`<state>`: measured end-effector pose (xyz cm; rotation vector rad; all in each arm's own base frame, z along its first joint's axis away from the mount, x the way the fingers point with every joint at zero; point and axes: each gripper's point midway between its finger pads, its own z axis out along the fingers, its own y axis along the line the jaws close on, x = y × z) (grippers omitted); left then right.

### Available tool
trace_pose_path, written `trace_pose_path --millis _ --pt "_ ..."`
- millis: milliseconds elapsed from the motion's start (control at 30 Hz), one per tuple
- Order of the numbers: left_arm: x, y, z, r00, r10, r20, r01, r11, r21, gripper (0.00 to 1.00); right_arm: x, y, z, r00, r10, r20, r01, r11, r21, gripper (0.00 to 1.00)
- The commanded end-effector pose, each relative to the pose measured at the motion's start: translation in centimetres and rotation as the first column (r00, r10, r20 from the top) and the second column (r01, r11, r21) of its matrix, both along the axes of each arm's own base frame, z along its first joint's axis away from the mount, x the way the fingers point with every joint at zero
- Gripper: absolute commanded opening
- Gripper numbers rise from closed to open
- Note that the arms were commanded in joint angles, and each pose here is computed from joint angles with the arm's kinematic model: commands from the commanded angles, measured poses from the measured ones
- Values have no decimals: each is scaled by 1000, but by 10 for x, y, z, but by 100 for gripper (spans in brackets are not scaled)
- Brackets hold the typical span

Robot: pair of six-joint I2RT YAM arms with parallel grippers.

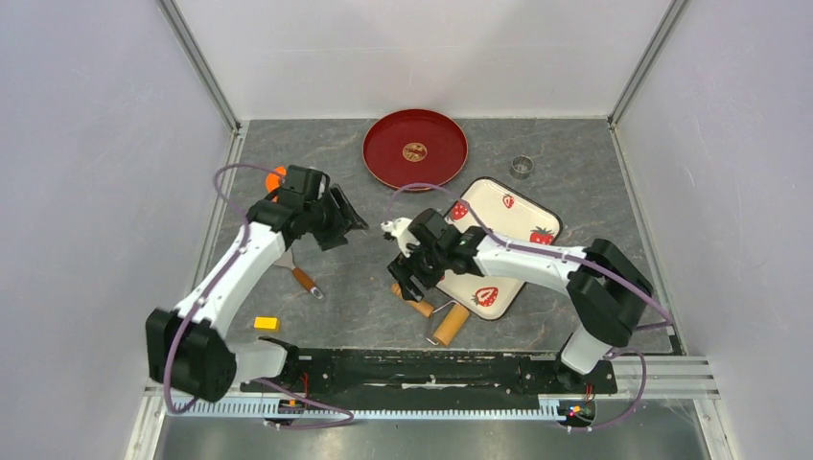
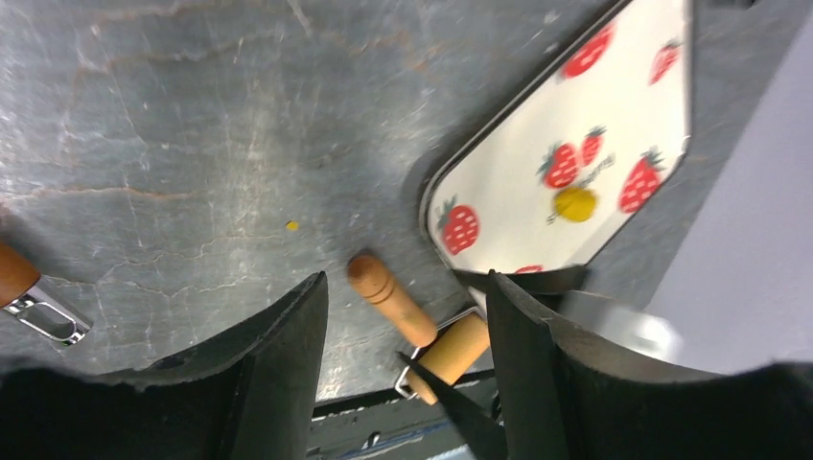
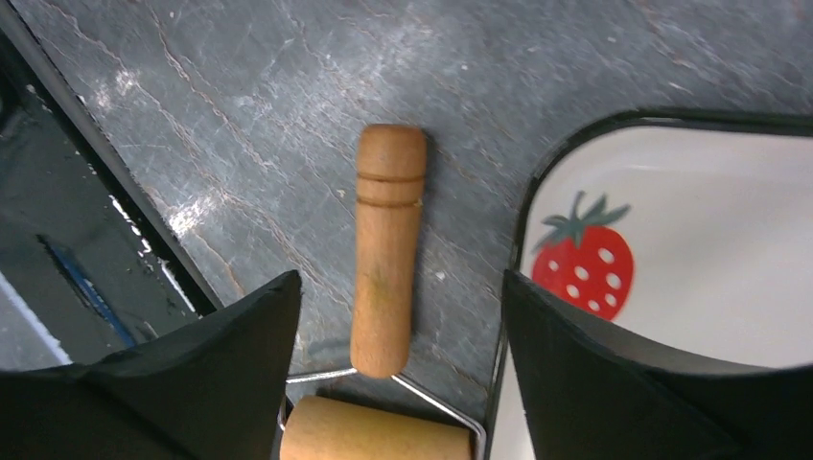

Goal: Roll out the dumpling wrappers from the dough

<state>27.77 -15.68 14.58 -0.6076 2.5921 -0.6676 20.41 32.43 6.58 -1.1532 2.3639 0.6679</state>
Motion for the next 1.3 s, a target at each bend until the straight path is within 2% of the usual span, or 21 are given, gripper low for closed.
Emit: trace_pose_path --millis 0,167,367,500,567,633,667,700,900,1033,1167,1267 --pt "7 23 57 975 141 171 -145 989 12 66 1 15 -6 996 60 72 -55 996 -72 72" --pt "-2 41 78 937 234 260 -241 970 -5 65 -9 16 -33 990 119 76 -105 980 -167 61" --pt "-9 45 85 929 247 276 -253 967 -14 64 -15 12 -53 974 198 106 -164 950 -266 50" --pt "-10 46 89 926 244 288 -251 968 -14 64 -22 14 -58 962 251 105 -210 931 -300 35" --pt "-10 47 94 923 241 301 -248 969 -13 64 -23 17 -57 962 257 94 -220 930 -294 23" --pt "-10 50 98 919 240 314 -252 968 -2 64 -24 22 -51 961 260 94 -226 934 -276 8" --pt "-10 51 101 915 238 325 -253 967 4 64 -23 25 -46 961 257 99 -224 938 -264 1" --pt "-10 53 105 909 238 341 -257 966 9 64 -22 28 -41 962 252 106 -219 943 -249 0" --pt "-10 71 129 864 221 453 -278 959 63 64 -14 54 24 964 197 178 -185 979 -81 0" --pt "-10 77 149 831 165 531 -257 961 103 64 2 60 83 967 90 239 -113 990 82 0" --pt "-10 70 171 806 67 588 -176 976 129 63 25 45 135 968 -72 241 10 968 252 0" --pt "-9 48 183 791 -20 611 -54 993 102 63 48 21 170 952 -208 227 110 919 379 0"
